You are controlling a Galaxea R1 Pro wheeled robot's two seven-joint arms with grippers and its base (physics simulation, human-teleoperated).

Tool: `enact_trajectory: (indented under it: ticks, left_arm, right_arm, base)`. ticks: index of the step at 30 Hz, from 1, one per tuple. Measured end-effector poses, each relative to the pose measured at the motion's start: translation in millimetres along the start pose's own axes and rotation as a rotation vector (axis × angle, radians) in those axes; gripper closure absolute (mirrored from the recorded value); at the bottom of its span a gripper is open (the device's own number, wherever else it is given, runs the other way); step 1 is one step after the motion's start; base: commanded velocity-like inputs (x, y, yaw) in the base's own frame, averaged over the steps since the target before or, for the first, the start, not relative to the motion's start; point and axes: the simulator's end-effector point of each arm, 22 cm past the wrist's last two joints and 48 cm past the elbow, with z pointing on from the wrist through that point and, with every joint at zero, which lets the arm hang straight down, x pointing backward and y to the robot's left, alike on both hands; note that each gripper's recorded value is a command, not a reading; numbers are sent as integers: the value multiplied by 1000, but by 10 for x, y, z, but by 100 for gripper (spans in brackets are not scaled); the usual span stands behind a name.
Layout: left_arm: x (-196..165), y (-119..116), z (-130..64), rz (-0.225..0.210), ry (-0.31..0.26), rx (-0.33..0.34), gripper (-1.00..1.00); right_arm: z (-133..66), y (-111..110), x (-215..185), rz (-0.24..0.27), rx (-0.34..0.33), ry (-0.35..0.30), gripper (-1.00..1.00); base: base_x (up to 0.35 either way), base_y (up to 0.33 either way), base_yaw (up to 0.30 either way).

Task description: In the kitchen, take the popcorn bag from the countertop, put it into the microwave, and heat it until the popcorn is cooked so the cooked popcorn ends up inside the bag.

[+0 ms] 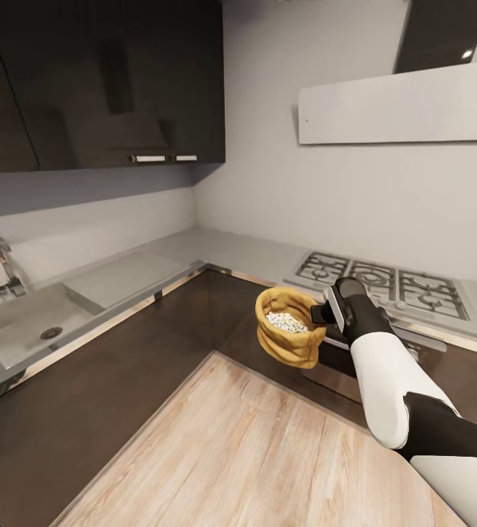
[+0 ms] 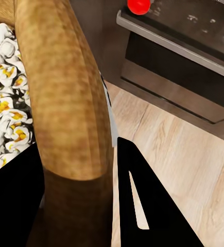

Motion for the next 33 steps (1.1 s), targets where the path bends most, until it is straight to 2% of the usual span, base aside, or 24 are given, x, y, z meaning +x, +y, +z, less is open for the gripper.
enact_trajectory:
  ticks: [33]
  left_arm:
    - [-155, -49, 1, -1, -40, 13, -100]
  right_arm:
    - [-262, -9, -133, 5, -5, -42, 100]
  base:
    - [0, 0, 0]
